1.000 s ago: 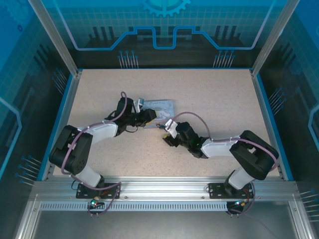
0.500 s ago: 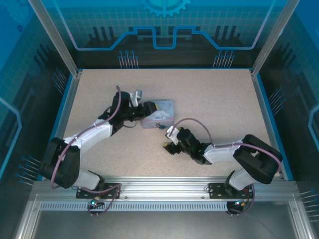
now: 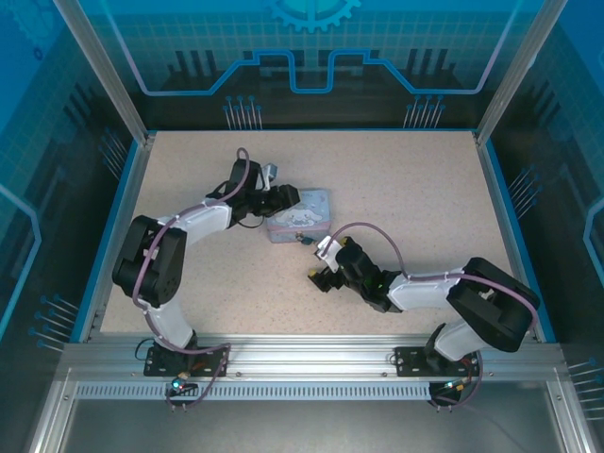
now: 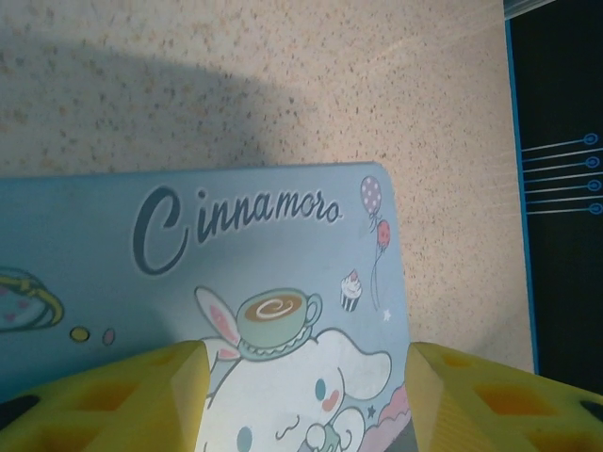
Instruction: Unlock a padlock with a key
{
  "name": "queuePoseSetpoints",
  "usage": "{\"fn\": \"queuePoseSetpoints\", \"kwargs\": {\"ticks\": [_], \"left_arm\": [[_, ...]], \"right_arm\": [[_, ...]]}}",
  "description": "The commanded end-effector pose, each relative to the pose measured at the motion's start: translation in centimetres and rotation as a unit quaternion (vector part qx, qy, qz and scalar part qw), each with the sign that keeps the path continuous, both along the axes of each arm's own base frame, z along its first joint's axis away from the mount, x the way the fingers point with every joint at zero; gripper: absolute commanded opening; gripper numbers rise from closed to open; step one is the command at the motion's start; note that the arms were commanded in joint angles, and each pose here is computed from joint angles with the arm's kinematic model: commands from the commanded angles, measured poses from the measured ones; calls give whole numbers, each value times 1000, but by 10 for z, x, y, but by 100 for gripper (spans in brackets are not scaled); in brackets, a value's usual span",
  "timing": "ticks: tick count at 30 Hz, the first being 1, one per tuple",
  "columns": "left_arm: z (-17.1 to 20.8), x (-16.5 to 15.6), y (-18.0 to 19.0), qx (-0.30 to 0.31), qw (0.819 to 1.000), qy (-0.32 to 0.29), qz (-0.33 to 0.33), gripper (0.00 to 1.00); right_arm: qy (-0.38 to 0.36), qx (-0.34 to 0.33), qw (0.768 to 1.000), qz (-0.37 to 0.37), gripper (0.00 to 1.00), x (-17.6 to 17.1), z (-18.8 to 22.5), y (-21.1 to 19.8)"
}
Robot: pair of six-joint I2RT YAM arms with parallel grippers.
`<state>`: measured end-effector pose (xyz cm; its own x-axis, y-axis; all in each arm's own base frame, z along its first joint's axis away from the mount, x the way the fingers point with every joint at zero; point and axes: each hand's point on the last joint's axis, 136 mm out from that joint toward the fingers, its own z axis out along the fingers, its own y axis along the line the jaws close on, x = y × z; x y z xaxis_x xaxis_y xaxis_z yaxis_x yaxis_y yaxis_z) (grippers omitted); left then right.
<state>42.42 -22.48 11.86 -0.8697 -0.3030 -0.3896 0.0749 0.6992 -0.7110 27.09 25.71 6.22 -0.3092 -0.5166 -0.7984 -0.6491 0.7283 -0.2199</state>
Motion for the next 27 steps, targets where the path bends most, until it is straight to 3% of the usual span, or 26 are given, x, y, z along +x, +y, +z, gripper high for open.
{"fn": "queuePoseSetpoints", "kwargs": {"ticks": [1,8,15,27], "left_arm": [[-26,-12,-6,56,998,23,-24,58],[-49,-55,-18,107,991,54,-54,58],[-53,-91,-35,93,991,71,-66,58],[-51,-89,-23,86,993,67,-40,59]], "right_arm": [[-10,-12,1000,-3,100,-3,4,-6],[-6,-24,1000,5,100,-14,7,-13],[0,-51,998,27,100,-28,-10,-6],[-17,-55,998,26,100,-5,-14,-9]]}}
